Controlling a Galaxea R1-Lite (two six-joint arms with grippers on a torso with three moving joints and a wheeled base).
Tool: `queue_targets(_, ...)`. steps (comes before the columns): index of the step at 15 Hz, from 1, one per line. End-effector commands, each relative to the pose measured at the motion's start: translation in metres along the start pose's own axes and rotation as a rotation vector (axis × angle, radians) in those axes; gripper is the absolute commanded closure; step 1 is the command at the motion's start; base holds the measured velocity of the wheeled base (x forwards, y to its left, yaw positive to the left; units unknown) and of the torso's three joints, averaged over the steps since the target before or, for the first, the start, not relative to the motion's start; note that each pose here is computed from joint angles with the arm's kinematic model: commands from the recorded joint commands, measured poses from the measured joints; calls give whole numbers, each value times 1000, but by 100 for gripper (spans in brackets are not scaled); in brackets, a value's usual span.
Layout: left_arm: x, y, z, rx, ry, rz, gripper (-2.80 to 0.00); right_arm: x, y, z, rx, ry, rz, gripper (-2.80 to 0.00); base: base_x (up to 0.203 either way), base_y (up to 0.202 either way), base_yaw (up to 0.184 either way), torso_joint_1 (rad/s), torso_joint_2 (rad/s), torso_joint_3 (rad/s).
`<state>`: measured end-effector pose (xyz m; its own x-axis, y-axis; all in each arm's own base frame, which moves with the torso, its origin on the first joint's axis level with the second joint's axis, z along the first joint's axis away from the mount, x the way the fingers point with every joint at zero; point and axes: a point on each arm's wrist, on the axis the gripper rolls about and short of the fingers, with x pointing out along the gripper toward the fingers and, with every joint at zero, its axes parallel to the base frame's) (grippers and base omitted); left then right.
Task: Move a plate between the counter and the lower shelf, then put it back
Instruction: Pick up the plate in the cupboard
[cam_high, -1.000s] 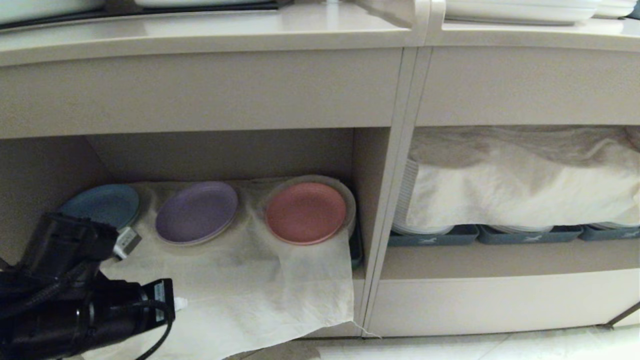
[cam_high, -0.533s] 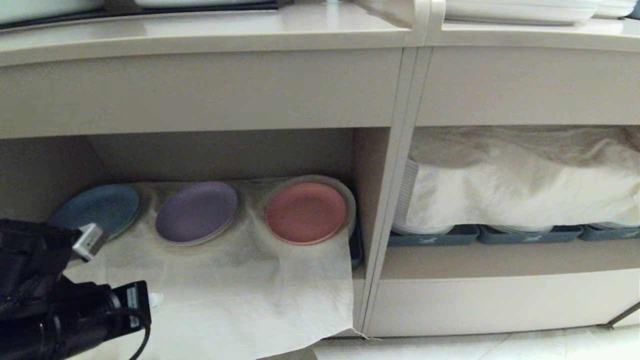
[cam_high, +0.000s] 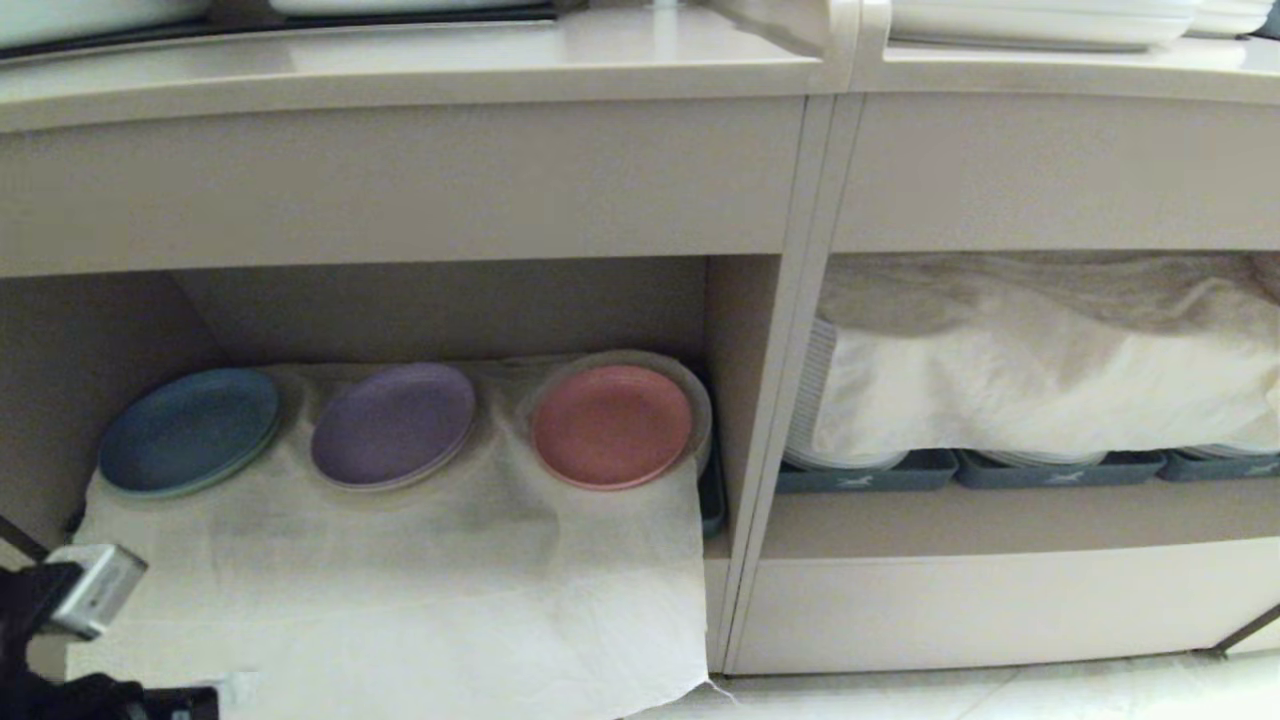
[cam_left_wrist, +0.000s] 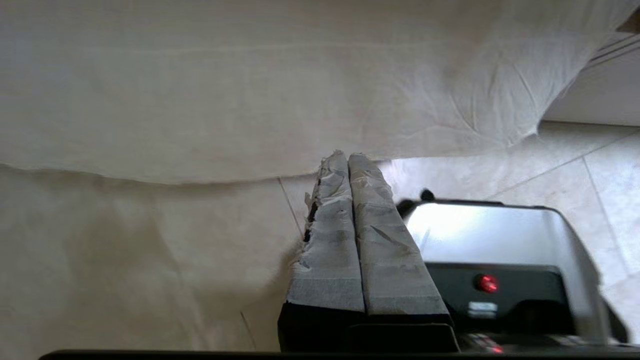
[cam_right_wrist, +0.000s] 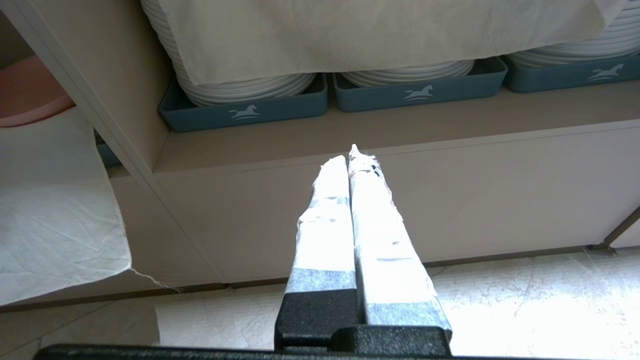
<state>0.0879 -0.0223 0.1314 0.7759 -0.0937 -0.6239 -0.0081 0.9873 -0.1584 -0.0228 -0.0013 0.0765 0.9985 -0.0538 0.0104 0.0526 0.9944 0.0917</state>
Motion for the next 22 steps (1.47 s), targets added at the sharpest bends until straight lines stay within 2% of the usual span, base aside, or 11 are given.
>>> queue_targets(1, -14, 12, -19, 43, -130, -19, 0, 0, 0, 0, 1, 0, 0, 0, 0, 0, 0, 0, 0, 0)
queue_targets(4, -28, 20, -42, 107, -273, -68, 0, 0, 0, 0, 1, 0, 0, 0, 0, 0, 0, 0, 0, 0)
queue_targets(6, -35, 23, -57, 140, -358, -73, 0, 0, 0, 0, 1, 0, 0, 0, 0, 0, 0, 0, 0, 0)
queue_targets(9, -42, 26, -75, 158, -479, -78, 0, 0, 0, 0, 1, 0, 0, 0, 0, 0, 0, 0, 0, 0)
queue_targets(13, -51, 26, -86, 168, -614, -96, 0, 0, 0, 0, 1, 0, 0, 0, 0, 0, 0, 0, 0, 0)
queue_targets(19, -60, 25, -97, 228, -716, -126, 0, 0, 0, 0, 1, 0, 0, 0, 0, 0, 0, 0, 0, 0)
queue_targets(22, -64, 26, -104, 225, -685, -116, 0, 0, 0, 0, 1, 0, 0, 0, 0, 0, 0, 0, 0, 0)
